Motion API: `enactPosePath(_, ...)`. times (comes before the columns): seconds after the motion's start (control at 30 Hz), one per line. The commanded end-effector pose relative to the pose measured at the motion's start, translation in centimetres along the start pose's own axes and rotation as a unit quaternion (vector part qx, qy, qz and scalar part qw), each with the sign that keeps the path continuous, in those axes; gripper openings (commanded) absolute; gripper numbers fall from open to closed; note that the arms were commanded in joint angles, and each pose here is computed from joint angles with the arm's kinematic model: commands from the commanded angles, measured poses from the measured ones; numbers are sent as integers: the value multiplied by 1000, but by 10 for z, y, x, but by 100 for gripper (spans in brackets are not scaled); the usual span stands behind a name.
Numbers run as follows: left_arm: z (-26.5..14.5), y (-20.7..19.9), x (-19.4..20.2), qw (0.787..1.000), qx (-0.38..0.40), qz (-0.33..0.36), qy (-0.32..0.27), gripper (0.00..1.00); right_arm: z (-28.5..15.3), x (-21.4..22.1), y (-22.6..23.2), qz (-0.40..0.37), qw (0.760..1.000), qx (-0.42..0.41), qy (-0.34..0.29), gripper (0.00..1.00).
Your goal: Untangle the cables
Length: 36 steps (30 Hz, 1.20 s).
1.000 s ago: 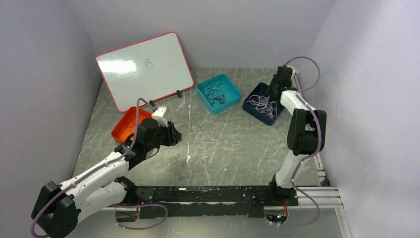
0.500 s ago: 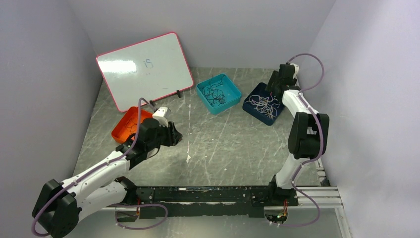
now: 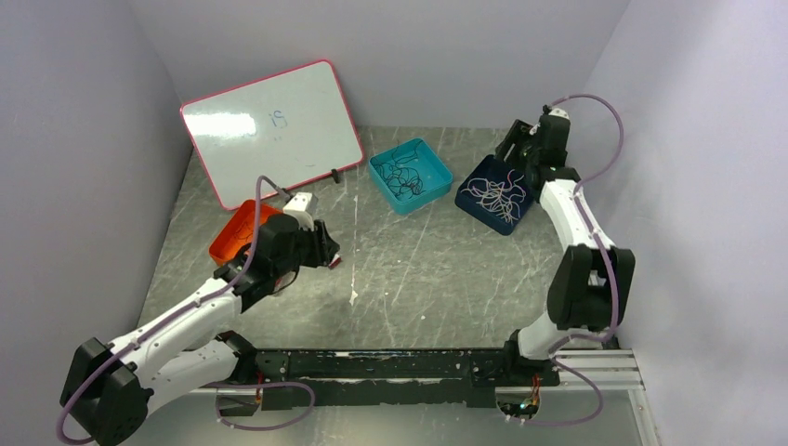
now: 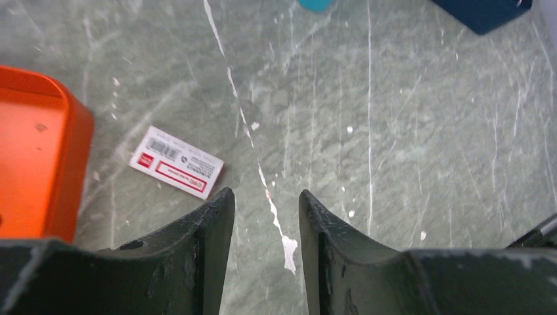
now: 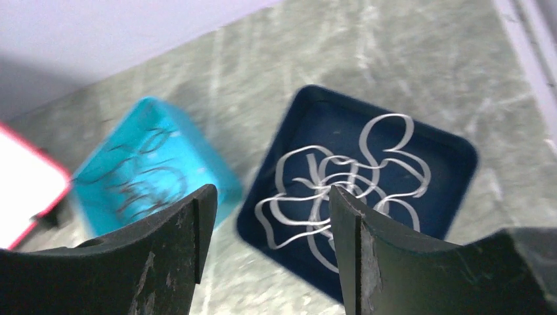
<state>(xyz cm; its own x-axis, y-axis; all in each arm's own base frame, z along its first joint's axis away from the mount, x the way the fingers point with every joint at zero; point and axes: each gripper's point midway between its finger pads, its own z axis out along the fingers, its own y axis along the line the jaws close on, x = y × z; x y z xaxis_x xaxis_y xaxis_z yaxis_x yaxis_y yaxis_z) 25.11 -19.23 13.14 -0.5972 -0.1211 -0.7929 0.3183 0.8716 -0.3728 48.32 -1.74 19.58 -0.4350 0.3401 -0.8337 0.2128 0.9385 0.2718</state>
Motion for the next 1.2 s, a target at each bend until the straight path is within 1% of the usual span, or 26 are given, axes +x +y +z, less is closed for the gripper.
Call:
enactPosePath(0.0,-15,9,-45,997,-59,5,-47,47,-57,-29,67,37,986,-163,-25,69)
enactPosePath(0.03,-19,11,-53,996,-70,5,-57,48,-67,-28,75,34,983,-177,-21,72)
enactPosePath(0.2,-39,12,-88,990,-94,3,-104,58,-114,-12,89,30,977,-210,-14,81)
enactPosePath(0.27,-45,11,-95,989,-100,3,-112,63,-130,-1,93,22,975,-219,-11,89)
enactPosePath(0.3,-48,11,-98,988,-101,3,-115,73,-139,6,101,11,974,-228,-8,97)
enactPosePath(0.33,-51,11,-100,988,-101,4,-117,77,-146,13,107,0,972,-233,-5,99)
enactPosePath(0.43,-57,11,-102,987,-102,1,-121,86,-167,33,128,-38,970,-242,-8,100)
enactPosePath(0.5,-59,9,-101,988,-93,4,-124,95,-176,48,138,-54,969,-242,-8,100)
enactPosePath(0.57,-61,3,-102,989,-72,15,-131,100,-180,73,144,-71,967,-244,-1,100)
enactPosePath(0.63,-63,2,-101,988,-66,10,-138,100,-186,93,152,-88,963,-254,-3,100)
enactPosePath(0.77,-66,12,-94,986,-84,-6,-142,100,-191,137,167,-123,950,-287,-4,100)
enactPosePath(0.87,-69,19,-92,984,-100,-17,-148,100,-183,163,171,-120,953,-277,22,100)
enactPosePath(0.93,-72,22,-92,982,-104,-22,-155,100,-178,177,177,-133,951,-275,39,100)
enactPosePath(1.17,-79,34,-88,977,-128,-28,-166,100,-173,190,182,-146,953,-264,26,100)
